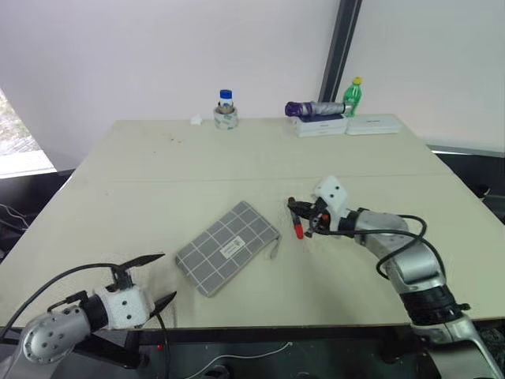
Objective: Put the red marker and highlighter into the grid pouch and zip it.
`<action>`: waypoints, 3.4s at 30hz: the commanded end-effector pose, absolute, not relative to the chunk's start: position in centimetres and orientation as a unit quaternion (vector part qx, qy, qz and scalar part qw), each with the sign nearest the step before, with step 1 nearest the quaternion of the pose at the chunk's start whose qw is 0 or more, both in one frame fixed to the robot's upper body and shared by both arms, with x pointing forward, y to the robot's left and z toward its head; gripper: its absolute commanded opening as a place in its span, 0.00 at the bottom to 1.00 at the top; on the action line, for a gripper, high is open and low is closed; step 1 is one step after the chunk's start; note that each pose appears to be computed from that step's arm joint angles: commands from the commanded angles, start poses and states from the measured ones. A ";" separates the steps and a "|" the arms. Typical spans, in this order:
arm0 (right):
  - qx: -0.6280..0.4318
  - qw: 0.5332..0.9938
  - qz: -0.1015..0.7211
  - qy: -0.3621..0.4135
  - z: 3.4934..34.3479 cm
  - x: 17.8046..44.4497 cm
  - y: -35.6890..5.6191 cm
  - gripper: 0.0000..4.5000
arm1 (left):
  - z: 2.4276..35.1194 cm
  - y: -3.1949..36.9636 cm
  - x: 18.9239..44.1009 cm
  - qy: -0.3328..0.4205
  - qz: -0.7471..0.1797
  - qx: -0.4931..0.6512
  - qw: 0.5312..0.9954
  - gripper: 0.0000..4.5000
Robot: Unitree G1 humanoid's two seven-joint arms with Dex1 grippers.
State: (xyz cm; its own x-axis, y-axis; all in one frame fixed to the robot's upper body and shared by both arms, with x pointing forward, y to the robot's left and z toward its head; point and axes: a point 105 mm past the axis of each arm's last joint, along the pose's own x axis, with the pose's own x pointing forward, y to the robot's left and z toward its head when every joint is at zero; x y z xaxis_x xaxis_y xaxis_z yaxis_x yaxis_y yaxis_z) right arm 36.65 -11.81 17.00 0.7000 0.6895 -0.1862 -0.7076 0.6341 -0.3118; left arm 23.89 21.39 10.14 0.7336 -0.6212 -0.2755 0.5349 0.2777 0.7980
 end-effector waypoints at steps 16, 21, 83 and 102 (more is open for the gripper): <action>-0.294 0.885 0.351 0.080 13.4 40.6 -8.6 0.01 | 8.9 18.0 25.9 -0.099 -0.397 0.520 0.750 1.00; -0.288 0.875 0.381 0.081 12.5 39.9 -7.0 0.01 | 9.0 17.1 26.1 -0.109 -0.407 0.516 0.746 1.00; -0.154 0.918 0.366 -0.009 21.1 39.0 -9.6 0.98 | 16.9 13.9 28.5 -0.163 -0.324 0.201 0.910 0.00; -0.147 0.890 0.431 0.001 20.3 37.0 -6.3 0.01 | 16.4 14.3 29.3 -0.153 -0.293 0.227 0.916 0.00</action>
